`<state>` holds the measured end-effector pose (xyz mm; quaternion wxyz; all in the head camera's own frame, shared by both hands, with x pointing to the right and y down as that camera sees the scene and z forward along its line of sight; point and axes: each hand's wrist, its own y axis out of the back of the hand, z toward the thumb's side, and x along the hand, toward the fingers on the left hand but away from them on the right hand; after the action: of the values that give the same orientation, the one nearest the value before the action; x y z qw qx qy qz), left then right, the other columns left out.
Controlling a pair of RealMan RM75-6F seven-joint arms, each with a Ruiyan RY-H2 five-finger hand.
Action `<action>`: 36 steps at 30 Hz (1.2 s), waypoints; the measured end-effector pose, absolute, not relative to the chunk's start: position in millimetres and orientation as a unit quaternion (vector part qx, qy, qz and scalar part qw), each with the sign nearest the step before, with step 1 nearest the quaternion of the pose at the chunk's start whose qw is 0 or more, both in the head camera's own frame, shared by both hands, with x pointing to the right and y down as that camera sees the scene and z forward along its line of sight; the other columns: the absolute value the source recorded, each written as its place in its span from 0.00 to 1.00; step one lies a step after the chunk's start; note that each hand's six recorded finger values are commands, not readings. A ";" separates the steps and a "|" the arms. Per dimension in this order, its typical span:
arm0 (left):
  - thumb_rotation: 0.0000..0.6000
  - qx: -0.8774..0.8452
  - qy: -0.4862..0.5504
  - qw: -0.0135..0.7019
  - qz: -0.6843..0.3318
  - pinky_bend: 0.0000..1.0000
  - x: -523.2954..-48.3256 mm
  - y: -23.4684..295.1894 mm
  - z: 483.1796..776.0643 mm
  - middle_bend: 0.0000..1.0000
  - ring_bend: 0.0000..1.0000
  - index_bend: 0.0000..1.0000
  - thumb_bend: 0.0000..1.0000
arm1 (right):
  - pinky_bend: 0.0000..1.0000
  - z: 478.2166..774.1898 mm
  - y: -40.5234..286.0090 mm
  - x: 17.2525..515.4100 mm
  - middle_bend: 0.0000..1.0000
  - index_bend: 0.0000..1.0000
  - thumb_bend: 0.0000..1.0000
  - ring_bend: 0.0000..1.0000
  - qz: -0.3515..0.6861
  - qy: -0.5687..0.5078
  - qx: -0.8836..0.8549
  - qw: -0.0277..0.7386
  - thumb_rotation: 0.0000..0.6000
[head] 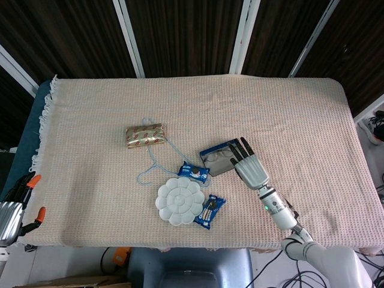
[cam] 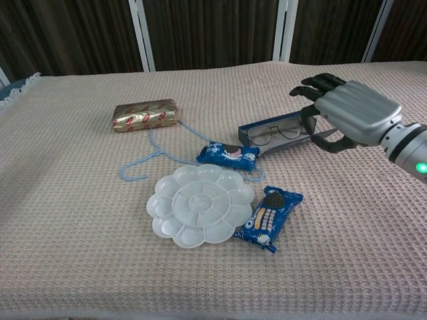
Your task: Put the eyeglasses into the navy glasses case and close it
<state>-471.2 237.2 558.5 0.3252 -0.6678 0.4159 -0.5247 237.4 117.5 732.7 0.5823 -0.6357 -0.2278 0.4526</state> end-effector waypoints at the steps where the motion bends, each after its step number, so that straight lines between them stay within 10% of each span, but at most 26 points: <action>1: 1.00 -0.668 0.416 0.325 -0.525 0.20 -471.0 237.3 558.5 0.00 0.00 0.00 0.44 | 0.00 731.2 120.9 239.3 0.23 0.93 0.55 0.00 0.452 -0.228 -0.638 0.580 1.00; 22: 1.00 -0.669 0.415 0.325 -0.523 0.20 -470.2 238.0 558.3 0.00 0.00 0.00 0.45 | 0.00 677.8 194.9 281.9 0.24 0.93 0.55 0.00 0.461 -0.218 -0.690 0.513 1.00; 36: 1.00 -0.670 0.412 0.324 -0.526 0.20 -470.1 237.5 560.0 0.00 0.00 0.00 0.45 | 0.00 681.2 167.4 277.9 0.25 0.93 0.55 0.00 0.483 -0.253 -0.710 0.445 1.00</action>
<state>-470.1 237.5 560.0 0.3236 -0.6702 0.4119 -0.5257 277.9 167.4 681.2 0.4448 -0.7103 -0.2533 0.4832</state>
